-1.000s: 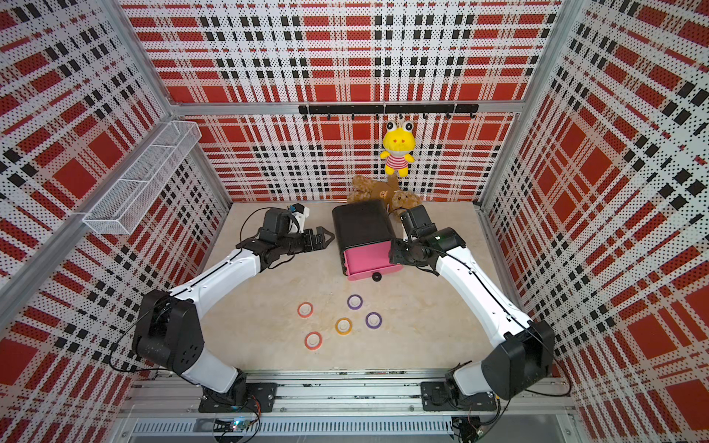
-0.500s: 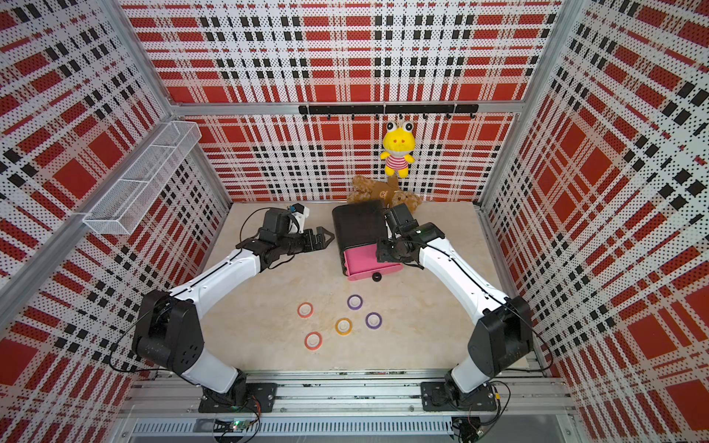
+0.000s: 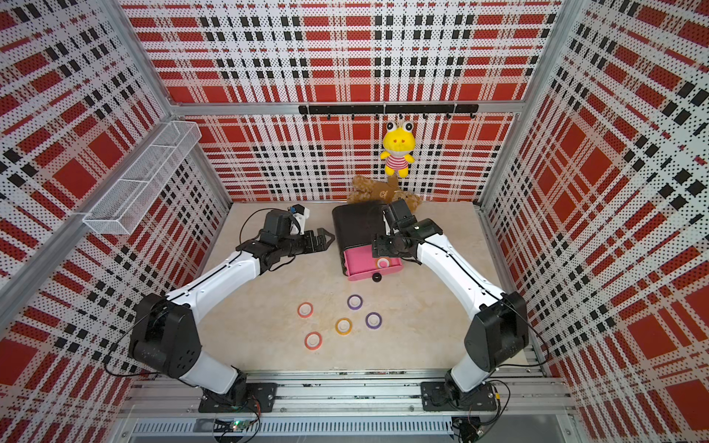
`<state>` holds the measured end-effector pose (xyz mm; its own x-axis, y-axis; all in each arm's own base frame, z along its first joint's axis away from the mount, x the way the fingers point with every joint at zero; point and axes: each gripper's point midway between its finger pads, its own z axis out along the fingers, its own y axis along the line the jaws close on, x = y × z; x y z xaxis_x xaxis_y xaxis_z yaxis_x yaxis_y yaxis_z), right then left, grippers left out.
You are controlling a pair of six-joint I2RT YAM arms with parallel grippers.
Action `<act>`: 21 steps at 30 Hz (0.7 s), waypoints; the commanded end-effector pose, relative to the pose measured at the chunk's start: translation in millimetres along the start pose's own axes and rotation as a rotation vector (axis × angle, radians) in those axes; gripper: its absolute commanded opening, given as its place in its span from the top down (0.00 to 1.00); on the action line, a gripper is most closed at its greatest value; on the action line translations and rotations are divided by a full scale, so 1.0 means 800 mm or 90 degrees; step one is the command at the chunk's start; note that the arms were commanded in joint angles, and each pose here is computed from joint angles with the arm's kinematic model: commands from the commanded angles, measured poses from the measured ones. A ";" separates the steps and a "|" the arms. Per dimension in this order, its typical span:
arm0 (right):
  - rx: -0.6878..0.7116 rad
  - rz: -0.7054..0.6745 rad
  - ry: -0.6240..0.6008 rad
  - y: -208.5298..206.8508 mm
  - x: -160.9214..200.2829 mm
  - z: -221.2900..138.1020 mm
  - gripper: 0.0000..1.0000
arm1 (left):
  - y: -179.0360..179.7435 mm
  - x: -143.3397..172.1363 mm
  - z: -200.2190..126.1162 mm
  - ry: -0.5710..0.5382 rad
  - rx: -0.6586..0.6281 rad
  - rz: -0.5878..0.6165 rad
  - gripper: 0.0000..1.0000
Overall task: Place the transparent tape into the drawer according to color
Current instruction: Place the tape in the drawer.
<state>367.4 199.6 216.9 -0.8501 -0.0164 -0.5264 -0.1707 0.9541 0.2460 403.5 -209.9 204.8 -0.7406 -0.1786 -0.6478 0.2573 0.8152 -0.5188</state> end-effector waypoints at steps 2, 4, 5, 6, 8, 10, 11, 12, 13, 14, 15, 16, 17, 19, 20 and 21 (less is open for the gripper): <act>-0.022 -0.007 -0.065 0.008 -0.011 -0.046 0.18 | -0.005 0.005 -0.034 -0.026 -0.018 0.009 0.00; -0.033 -0.001 -0.081 0.006 -0.009 -0.060 0.14 | -0.011 0.012 -0.044 -0.027 -0.025 0.019 0.00; -0.039 0.003 -0.086 0.005 -0.008 -0.065 0.12 | -0.014 0.016 -0.048 -0.024 -0.028 0.025 0.00; -0.050 0.008 -0.092 0.004 -0.006 -0.071 0.10 | -0.018 0.022 -0.052 -0.018 -0.032 0.033 0.00; -0.069 0.015 -0.102 0.002 -0.001 -0.080 0.04 | -0.027 0.034 -0.058 -0.005 -0.043 0.057 0.00; -0.080 0.023 -0.106 -0.005 0.005 -0.086 0.00 | -0.036 0.047 -0.064 0.012 -0.052 0.080 0.00; -0.085 0.028 -0.106 -0.008 0.007 -0.088 0.00 | -0.040 0.054 -0.067 0.020 -0.055 0.088 0.01; -0.088 0.032 -0.105 -0.013 0.011 -0.089 0.00 | -0.045 0.063 -0.070 0.031 -0.057 0.098 0.01; -0.092 0.036 -0.107 -0.017 0.014 -0.091 0.00 | -0.051 0.072 -0.073 0.043 -0.058 0.106 0.01; -0.095 0.038 -0.110 -0.019 0.016 -0.093 0.00 | -0.056 0.080 -0.075 0.053 -0.059 0.109 0.01; -0.101 0.038 -0.111 -0.020 0.019 -0.094 0.00 | -0.061 0.089 -0.078 0.063 -0.060 0.113 0.01; -0.104 0.042 -0.111 -0.024 0.022 -0.095 0.00 | -0.069 0.100 -0.080 0.075 -0.058 0.118 0.01; -0.106 0.044 -0.111 -0.026 0.023 -0.096 0.00 | -0.074 0.109 -0.082 0.086 -0.059 0.123 0.01; -0.111 0.047 -0.113 -0.029 0.027 -0.097 0.00 | -0.084 0.132 -0.087 0.114 -0.065 0.139 0.01; -0.112 0.049 -0.113 -0.031 0.028 -0.097 0.00 | -0.087 0.141 -0.088 0.128 -0.069 0.147 0.01; -0.113 0.048 -0.114 -0.033 0.029 -0.098 0.00 | -0.091 0.153 -0.089 0.144 -0.075 0.157 0.00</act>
<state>315.1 148.8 248.7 -0.7912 0.1171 -0.6002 -0.1651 0.9041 0.3940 268.3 -257.9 210.5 -0.7646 0.1022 -0.6364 0.3993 0.8502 -0.3432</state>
